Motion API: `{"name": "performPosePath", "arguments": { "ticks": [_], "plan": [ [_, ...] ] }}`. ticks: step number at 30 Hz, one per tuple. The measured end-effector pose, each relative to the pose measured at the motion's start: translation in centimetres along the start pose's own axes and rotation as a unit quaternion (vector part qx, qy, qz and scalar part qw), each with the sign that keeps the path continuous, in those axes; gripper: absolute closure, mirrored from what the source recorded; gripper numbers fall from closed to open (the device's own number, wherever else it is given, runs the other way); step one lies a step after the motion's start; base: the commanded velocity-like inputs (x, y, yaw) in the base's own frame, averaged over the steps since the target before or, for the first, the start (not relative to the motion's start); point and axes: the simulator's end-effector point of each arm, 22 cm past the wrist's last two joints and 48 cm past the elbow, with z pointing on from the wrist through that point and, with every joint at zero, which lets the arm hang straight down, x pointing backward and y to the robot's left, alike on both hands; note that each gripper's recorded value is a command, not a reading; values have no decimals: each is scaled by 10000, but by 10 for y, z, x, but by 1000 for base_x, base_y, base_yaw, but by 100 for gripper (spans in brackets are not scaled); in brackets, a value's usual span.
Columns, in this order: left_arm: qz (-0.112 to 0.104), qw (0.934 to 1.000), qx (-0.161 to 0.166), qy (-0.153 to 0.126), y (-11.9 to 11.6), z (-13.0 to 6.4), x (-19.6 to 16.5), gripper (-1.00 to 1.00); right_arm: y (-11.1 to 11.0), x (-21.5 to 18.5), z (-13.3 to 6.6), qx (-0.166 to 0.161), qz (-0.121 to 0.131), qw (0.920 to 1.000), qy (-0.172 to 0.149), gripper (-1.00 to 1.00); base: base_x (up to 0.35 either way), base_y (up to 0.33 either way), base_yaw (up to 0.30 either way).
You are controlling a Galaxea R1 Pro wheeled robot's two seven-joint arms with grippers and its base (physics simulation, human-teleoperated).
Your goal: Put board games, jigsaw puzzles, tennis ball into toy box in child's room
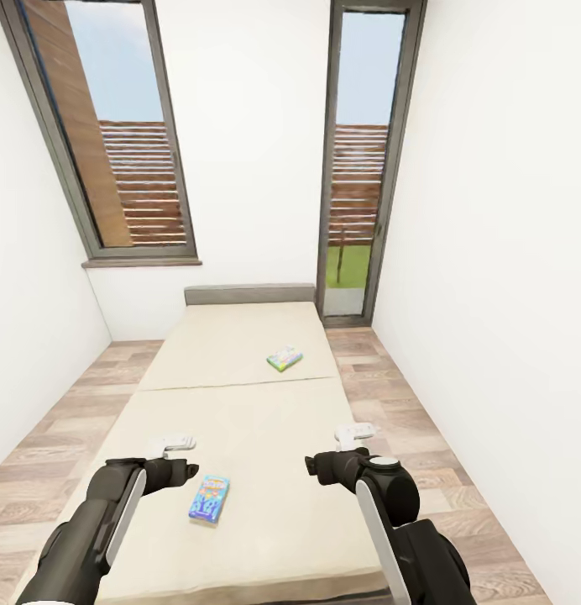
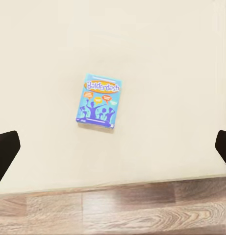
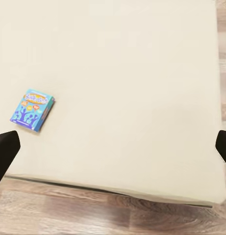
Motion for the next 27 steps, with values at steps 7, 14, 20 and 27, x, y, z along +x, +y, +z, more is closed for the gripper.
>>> {"name": "performPosePath", "arguments": {
  "ticks": [7, 14, 20, 27],
  "plan": [
    [-3, 10000, 5, 3, -1, 0, 0, -100, 0, 0, 0, 0, 0, 10000, 0, -100, 43, -27, 0],
    [-5, 10000, 6, 3, -1, 0, 0, -100, 0, 0, 0, 0, -1, 10000, 0, -100, 145, -3, 0],
    [-6, 10000, 10, 2, -1, 0, 0, -100, 0, 0, 0, 0, 0, 10000, 1, -100, 34, 0, 0],
    [-9, 10000, 3, 3, 0, 0, 0, -100, 0, 0, 0, 0, -1, 10000, 3, -100, 112, 27, 0]
  ]
}}
